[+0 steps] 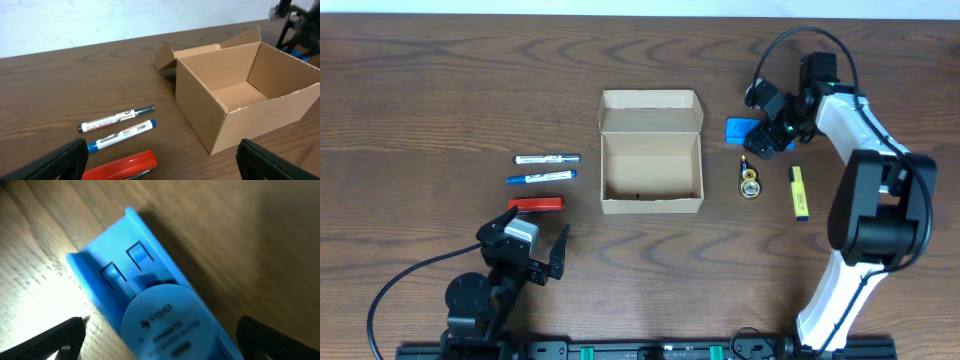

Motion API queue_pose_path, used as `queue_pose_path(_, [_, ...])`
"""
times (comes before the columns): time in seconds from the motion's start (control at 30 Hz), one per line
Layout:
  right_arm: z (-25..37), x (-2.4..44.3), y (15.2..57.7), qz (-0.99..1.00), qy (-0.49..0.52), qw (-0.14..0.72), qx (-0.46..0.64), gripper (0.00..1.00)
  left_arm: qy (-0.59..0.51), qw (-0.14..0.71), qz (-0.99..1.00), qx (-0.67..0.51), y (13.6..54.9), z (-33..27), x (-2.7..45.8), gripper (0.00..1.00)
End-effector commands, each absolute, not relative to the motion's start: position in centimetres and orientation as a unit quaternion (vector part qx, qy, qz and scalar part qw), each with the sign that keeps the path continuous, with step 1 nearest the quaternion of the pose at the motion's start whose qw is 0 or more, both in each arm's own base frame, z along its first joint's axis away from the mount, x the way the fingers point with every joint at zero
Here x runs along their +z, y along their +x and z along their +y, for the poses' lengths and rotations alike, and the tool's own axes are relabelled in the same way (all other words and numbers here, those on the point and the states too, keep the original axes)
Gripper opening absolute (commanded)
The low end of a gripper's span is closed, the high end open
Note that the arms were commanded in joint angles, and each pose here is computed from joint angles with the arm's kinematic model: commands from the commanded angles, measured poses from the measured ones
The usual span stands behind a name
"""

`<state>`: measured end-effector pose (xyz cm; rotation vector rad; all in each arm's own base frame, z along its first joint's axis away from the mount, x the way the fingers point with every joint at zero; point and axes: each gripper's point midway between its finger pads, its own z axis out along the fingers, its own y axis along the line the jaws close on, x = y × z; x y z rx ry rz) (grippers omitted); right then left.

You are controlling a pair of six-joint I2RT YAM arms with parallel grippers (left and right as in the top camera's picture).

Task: Pack container
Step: 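Grasp the blue tape dispenser with the right gripper and lift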

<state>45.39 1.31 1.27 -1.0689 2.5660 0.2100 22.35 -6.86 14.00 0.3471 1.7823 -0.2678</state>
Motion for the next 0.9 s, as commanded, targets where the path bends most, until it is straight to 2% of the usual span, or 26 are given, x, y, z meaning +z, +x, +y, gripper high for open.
queue_pose_path(0.0, [1.0,0.1,45.5,0.904,-0.382,0.172,0.081,0.99,0.155,0.6,0.777,-0.108,22.4,-6.7,12.8,0.95])
queue_pose_path(0.13, [1.0,-0.4,45.8,0.904,-0.382,0.175,0.079,0.95,0.155,0.6,0.777,-0.108,22.4,-6.7,12.8,0.95])
queue_pose_path(0.27, [1.0,-0.5,46.0,0.909,-0.369,0.175,0.081,0.76,0.155,0.6,0.777,-0.108,22.4,-6.7,12.8,0.95])
queue_pose_path(0.47, [0.9,-0.3,46.8,0.925,-0.319,0.187,0.083,0.64,0.155,0.6,0.777,-0.108,22.4,-6.7,12.8,0.95])
queue_pose_path(0.7, [1.3,1.4,47.8,0.944,-0.251,0.194,0.094,0.61,0.155,0.6,0.777,-0.108,22.4,-6.7,12.8,0.95])
queue_pose_path(0.87, [2.9,7.5,48.5,0.941,-0.242,0.208,0.109,0.6,0.155,0.6,0.777,-0.108,22.4,-6.7,12.8,0.95])
